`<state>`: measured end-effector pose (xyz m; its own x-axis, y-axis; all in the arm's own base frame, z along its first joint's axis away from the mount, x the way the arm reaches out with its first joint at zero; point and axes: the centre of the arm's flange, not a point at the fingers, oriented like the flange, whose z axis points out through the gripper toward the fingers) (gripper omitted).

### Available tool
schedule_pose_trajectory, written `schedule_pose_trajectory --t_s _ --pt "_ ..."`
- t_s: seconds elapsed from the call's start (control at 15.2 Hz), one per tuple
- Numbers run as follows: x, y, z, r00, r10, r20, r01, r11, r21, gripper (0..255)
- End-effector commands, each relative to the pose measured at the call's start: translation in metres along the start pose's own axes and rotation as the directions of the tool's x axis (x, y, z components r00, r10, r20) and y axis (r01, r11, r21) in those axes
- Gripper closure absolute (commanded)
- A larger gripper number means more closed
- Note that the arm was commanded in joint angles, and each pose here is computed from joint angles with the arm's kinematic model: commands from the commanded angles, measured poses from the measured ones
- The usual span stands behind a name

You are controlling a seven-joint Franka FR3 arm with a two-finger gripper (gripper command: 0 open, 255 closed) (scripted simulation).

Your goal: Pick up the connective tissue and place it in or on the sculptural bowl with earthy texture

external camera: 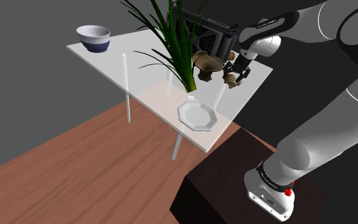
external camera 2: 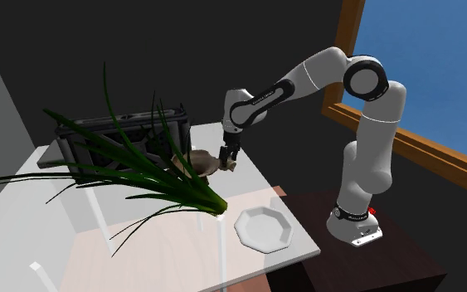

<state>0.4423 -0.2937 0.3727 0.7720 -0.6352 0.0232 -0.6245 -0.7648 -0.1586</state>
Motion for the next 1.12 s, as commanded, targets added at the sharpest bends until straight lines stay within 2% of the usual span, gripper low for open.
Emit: schedule_pose_trajectory --t_s 0.0,0.26,0.33,0.86,0.99,1.06 --pt "-0.001 -0.001 0.005 1.0 0.0 0.006 0.0 1.0 -0.002 0" --pt "-0.001 -0.001 0.005 1.0 0.0 0.006 0.0 1.0 -0.002 0" --pt "-0.001 0.0 0.005 1.0 0.0 0.007 0.0 1.0 -0.002 255" --pt "-0.007 0.0 0.011 1.0 0.0 0.007 0.0 1.0 -0.002 255" --pt "-0.001 -0.002 -0.001 1.0 0.0 0.006 0.0 1.0 -0.002 255" --pt "-0.001 0.0 -0.007 1.0 0.002 -0.015 -0.002 1.0 0.003 255"
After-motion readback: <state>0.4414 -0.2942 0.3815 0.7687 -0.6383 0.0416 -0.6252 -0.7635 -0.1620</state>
